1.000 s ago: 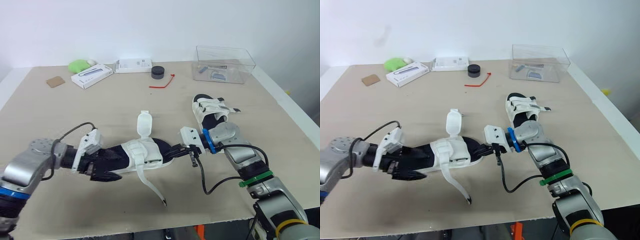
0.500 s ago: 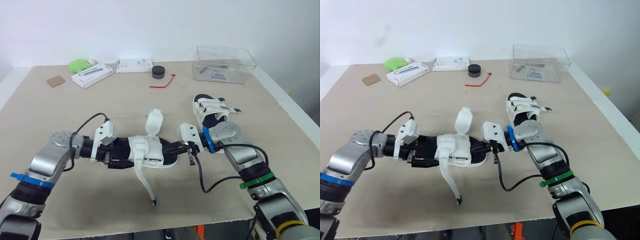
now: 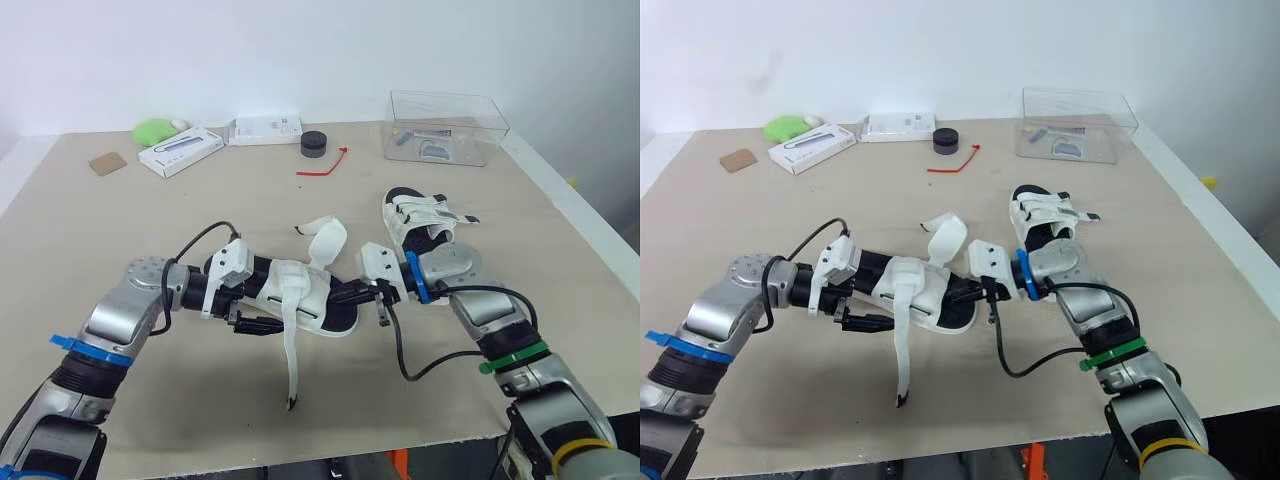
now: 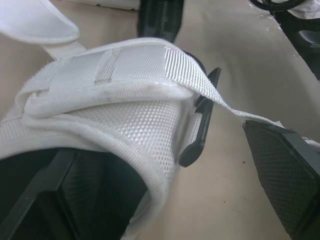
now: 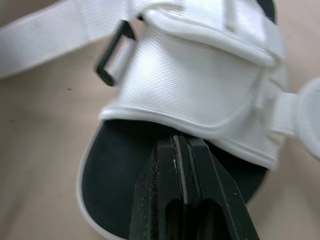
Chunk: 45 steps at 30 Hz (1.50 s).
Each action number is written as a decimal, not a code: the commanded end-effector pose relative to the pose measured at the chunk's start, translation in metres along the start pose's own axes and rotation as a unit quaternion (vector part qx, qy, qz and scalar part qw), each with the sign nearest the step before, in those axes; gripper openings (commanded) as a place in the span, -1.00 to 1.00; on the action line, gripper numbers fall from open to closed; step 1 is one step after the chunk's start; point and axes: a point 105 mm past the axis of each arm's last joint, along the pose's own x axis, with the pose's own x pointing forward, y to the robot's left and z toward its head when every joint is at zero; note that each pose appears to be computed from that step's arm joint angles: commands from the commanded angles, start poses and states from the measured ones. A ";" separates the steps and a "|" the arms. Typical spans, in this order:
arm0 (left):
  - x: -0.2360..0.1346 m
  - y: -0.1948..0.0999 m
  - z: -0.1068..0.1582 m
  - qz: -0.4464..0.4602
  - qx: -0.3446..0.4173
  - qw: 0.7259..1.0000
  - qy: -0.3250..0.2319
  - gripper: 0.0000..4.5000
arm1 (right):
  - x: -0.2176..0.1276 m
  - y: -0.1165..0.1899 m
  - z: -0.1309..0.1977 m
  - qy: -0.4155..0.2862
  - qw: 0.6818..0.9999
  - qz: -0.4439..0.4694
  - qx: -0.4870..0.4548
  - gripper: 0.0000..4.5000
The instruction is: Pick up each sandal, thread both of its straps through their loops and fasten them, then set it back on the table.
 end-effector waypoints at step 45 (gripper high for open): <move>0.004 -0.008 0.008 0.010 0.050 0.999 0.012 0.96 | -0.003 -0.006 0.001 -0.014 0.999 -0.047 0.013 -1.00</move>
